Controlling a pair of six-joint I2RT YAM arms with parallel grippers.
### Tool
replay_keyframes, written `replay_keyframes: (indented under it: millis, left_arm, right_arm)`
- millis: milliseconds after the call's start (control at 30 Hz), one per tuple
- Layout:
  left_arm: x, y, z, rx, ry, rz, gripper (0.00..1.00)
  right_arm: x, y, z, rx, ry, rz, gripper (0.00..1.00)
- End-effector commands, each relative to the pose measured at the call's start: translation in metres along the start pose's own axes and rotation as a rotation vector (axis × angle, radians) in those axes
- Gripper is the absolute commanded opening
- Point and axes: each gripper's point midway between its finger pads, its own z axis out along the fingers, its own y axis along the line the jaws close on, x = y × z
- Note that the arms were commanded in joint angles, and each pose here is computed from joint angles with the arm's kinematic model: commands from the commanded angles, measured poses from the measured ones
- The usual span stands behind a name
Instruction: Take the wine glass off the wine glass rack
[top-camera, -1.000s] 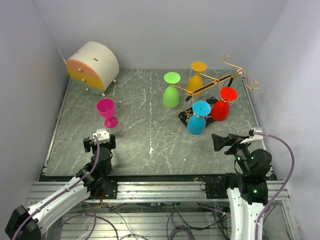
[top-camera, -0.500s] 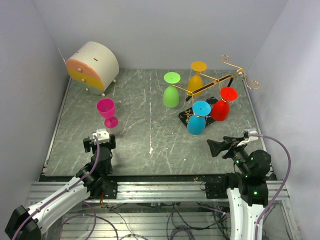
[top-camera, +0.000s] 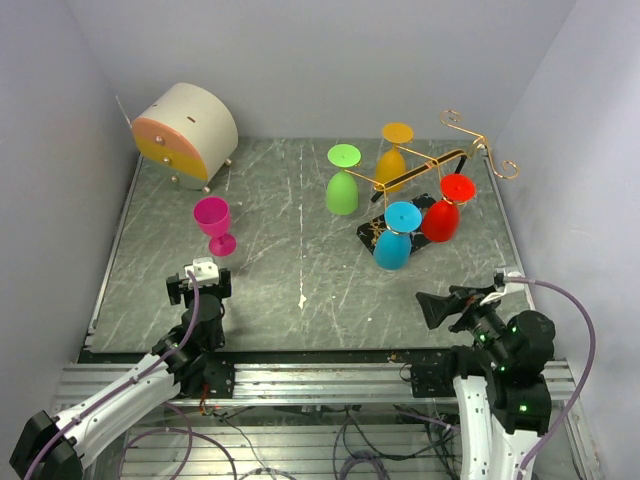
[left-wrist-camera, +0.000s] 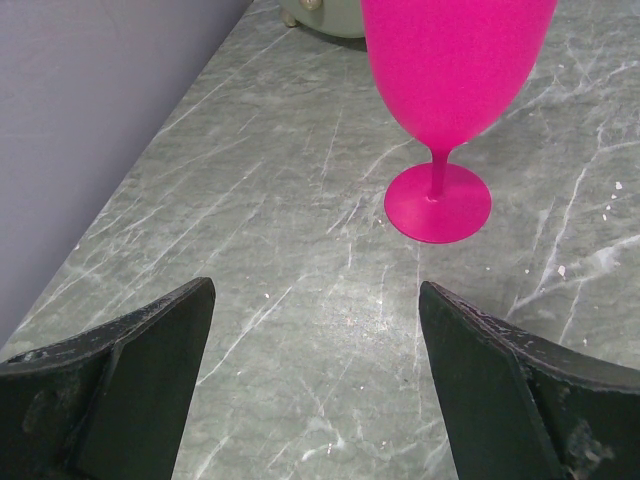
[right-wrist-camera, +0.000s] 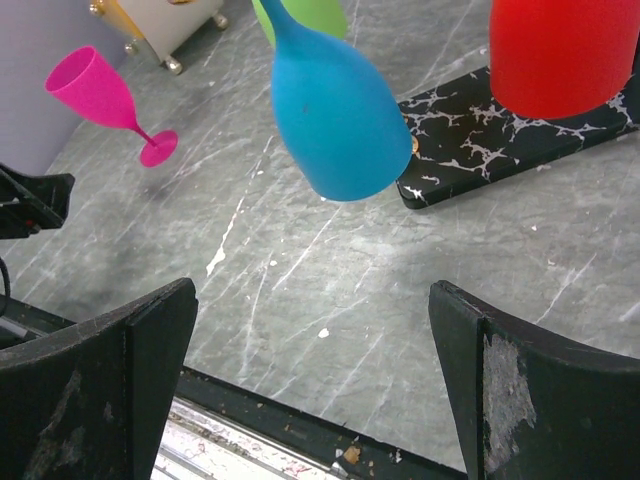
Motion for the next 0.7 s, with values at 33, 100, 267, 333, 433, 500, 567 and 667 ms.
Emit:
replay_keyframes:
  millis: [33,100,267,333,433,500,567,667]
  left_arm:
    - [-0.012,0.002,0.001,-0.026,-0.030,-0.083,0.94]
    - [-0.011,0.002,0.001,-0.026,-0.029,-0.082,0.94]
    - [-0.012,0.002,0.002,-0.026,-0.030,-0.083,0.94]
    - [-0.011,0.002,0.001,-0.025,-0.029,-0.082,0.94]
    - [-0.012,0.002,0.002,-0.027,-0.029,-0.083,0.94]
    - [-0.012,0.002,0.001,-0.024,-0.030,-0.083,0.94]
    - [-0.012,0.002,0.001,-0.024,-0.030,-0.083,0.94]
    - [-0.011,0.002,0.001,-0.025,-0.029,-0.082,0.94]
  right_arm:
    - [0.003,0.009,-0.012,-0.011,0.020,0.007,1.00]
    - [0.007,0.008,-0.012,-0.008,0.033,0.020,1.00]
    - [0.010,0.007,-0.009,-0.014,0.041,0.028,1.00]
    - [0.011,0.006,-0.008,-0.010,0.045,0.029,1.00]
    - [0.014,0.003,-0.008,0.001,0.051,0.037,1.00]
    - [0.014,0.003,-0.007,0.000,0.053,0.040,1.00]
    - [0.014,0.004,-0.006,-0.006,0.051,0.040,1.00]
    - [0.015,0.004,-0.006,-0.008,0.054,0.041,1.00]
